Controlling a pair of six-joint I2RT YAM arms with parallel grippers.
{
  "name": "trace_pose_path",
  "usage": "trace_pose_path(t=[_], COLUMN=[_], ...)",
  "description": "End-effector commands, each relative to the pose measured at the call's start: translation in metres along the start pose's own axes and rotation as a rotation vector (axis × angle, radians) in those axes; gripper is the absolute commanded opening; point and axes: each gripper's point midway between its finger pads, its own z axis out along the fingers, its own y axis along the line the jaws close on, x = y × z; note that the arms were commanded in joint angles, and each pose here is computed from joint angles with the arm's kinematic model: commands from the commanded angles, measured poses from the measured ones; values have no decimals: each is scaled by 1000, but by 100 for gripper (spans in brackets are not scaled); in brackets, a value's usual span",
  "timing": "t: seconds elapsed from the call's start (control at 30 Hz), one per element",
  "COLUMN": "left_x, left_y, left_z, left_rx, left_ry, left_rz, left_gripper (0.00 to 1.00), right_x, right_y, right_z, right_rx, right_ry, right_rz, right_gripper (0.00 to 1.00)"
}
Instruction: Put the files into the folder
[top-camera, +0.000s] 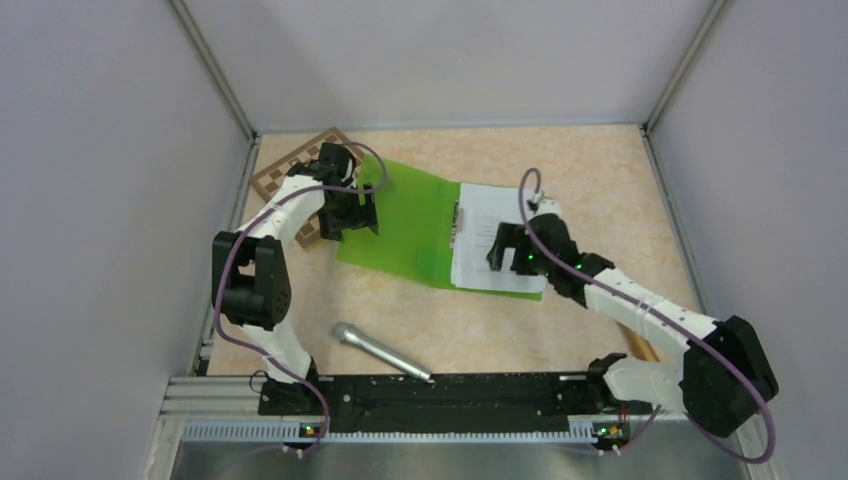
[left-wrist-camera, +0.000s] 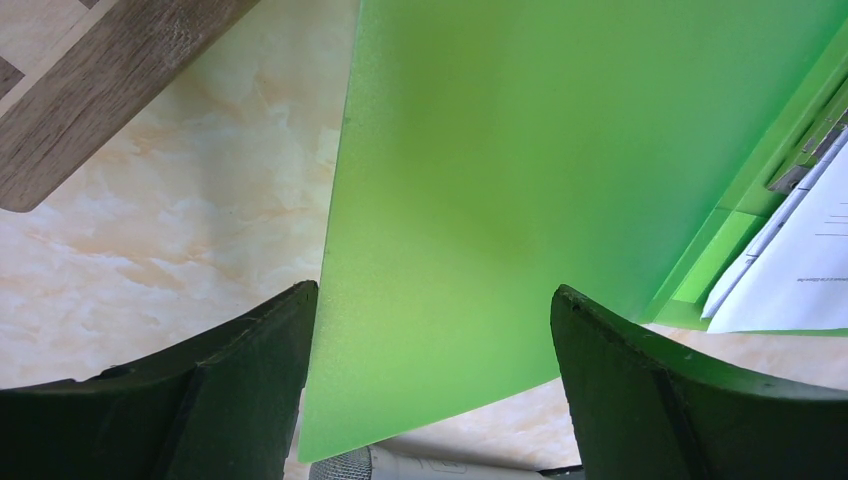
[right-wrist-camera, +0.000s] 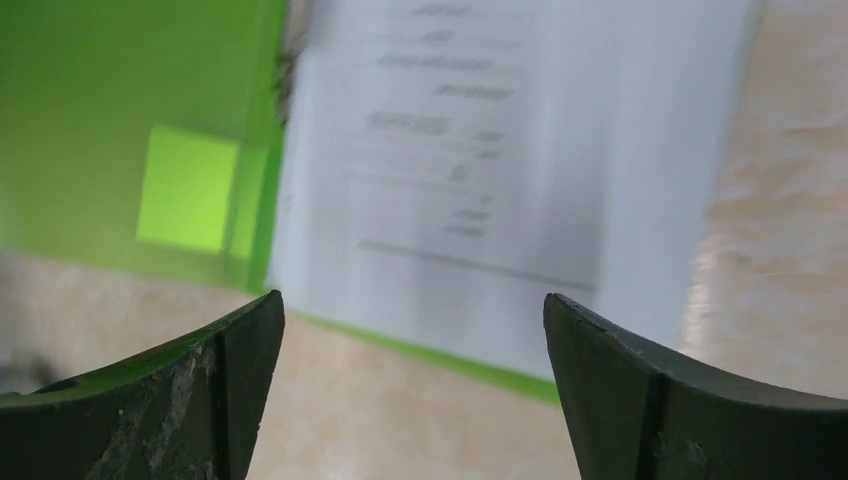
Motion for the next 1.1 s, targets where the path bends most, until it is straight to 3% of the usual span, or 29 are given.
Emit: trace_pose_path(t=[0.0, 0.23, 0.53, 1.07], left_x=[-9, -9, -9, -9], left_y=[-7, -9, -9, -9], left_z=[-3, -3, -4, -4], left_rx=[24, 33, 38, 37], left_ry=[-32, -29, -30, -32], left_rz=[12, 10, 12, 12], left_gripper=[90, 89, 89, 89], right_x=[-33, -8, 17, 14], right_y=[-75, -109, -99, -80], right_z=[-2, 18, 28, 19], right_rx=[181, 224, 142, 52], right_ry=[-51, 61, 113, 116], right_rz=[116, 205, 250, 216], right_gripper=[99, 99, 99, 99])
